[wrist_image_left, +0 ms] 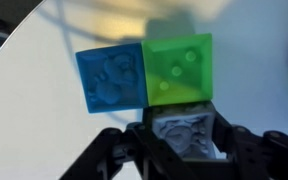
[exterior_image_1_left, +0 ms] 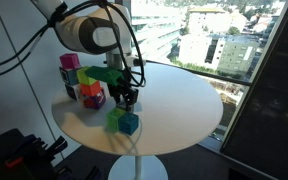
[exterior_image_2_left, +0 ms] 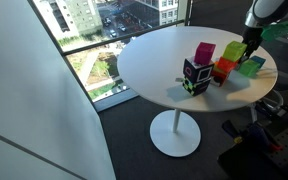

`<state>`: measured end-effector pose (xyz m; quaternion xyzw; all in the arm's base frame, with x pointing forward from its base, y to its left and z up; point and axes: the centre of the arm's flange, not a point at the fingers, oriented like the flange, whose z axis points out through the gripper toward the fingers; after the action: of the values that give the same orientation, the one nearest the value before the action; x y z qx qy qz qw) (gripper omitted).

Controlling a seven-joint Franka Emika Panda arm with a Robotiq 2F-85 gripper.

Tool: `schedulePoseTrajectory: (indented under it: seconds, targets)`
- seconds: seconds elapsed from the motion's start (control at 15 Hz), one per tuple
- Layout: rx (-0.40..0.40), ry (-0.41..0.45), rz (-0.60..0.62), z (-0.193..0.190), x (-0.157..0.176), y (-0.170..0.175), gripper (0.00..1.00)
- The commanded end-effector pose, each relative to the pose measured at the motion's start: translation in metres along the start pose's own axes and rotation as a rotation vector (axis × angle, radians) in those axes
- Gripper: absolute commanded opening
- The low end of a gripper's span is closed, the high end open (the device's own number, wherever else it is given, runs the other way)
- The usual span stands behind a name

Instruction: Remove the gray block from the green block top and put it on the table behind the green block

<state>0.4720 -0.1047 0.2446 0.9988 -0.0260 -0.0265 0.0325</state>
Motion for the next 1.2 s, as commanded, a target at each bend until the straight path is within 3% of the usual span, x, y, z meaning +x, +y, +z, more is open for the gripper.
schedulePoseTrajectory:
  seconds: [0.0,0.2,0.27,0.33,0.47,0.6,1.13]
  targets:
    - [0.003,0.022,0.004,-0.004,-0.008,0.007,0.31]
    - [0.006,0.018,0.011,-0.003,-0.009,0.01,0.31]
    - [0.007,0.018,0.012,-0.003,-0.009,0.01,0.45]
    - [0.008,0.018,0.014,-0.003,-0.009,0.01,0.76]
    - [0.009,0.019,0.017,-0.003,-0.009,0.011,0.81]
    - [0.01,0.019,0.018,-0.004,-0.009,0.011,0.97]
    - [0.016,0.015,0.04,-0.018,-0.006,0.011,1.0]
